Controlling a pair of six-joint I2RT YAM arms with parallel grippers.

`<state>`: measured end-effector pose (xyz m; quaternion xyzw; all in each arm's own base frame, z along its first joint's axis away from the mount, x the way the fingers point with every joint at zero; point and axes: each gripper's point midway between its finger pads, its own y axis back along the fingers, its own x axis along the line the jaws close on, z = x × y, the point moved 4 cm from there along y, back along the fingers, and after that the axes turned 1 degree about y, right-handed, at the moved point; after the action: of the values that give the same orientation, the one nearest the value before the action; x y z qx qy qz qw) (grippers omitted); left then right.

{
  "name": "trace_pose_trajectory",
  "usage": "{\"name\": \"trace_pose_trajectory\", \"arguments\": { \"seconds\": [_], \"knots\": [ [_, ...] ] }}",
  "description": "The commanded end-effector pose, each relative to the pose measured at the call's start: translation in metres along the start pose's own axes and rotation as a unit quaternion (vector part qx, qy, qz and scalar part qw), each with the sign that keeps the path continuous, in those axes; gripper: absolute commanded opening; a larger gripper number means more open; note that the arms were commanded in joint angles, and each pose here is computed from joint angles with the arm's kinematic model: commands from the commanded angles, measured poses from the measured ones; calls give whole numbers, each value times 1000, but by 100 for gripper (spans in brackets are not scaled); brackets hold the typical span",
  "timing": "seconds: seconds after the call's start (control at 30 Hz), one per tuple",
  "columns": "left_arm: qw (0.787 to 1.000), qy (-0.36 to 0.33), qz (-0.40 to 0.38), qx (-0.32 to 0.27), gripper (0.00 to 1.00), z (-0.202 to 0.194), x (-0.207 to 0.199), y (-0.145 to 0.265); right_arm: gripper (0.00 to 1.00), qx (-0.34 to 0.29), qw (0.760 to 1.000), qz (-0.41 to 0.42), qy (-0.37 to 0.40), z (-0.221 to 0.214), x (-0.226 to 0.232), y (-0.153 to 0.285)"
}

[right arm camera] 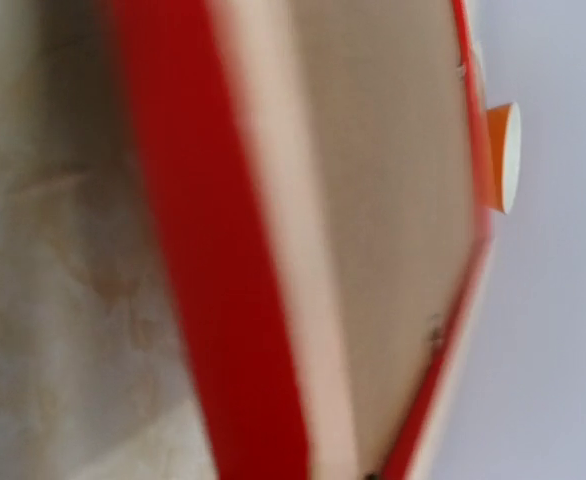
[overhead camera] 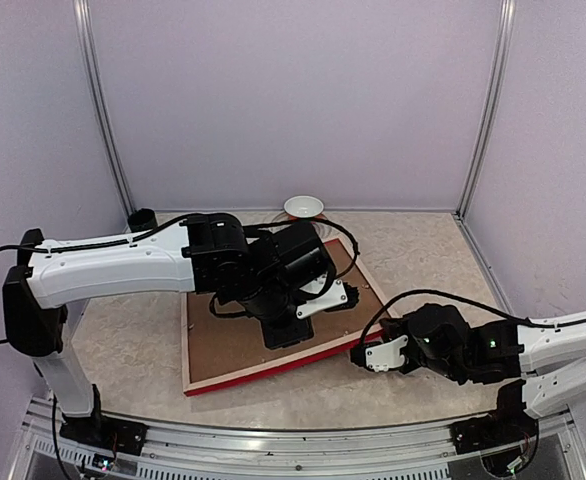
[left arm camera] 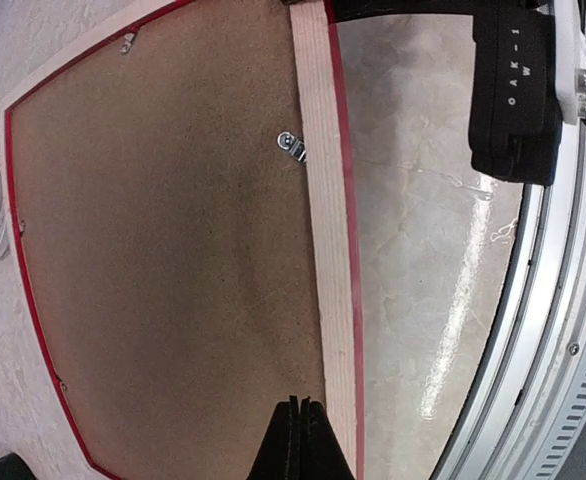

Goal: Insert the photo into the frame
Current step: Pass from the left arm to the right, then pass from the right arm to the left

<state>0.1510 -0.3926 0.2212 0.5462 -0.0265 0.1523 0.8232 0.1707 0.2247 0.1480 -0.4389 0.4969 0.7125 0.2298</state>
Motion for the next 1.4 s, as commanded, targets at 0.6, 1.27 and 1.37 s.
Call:
{"name": "trace_pose_trajectory", "arguments": {
  "seconds": [0.6,1.27,1.37],
  "knots": [
    [990,13,109,-89,80,-9,2,27,18,-33,993,-76,-90,16,-59,19],
    [968,-75,241,5,62,-46,-10,-5,21,-79,985,-75,-135,19,-76,40],
    [963,-86,253,17,53,-50,-9,-10,21,-81,984,-79,-137,18,-78,42]
  ]
}}
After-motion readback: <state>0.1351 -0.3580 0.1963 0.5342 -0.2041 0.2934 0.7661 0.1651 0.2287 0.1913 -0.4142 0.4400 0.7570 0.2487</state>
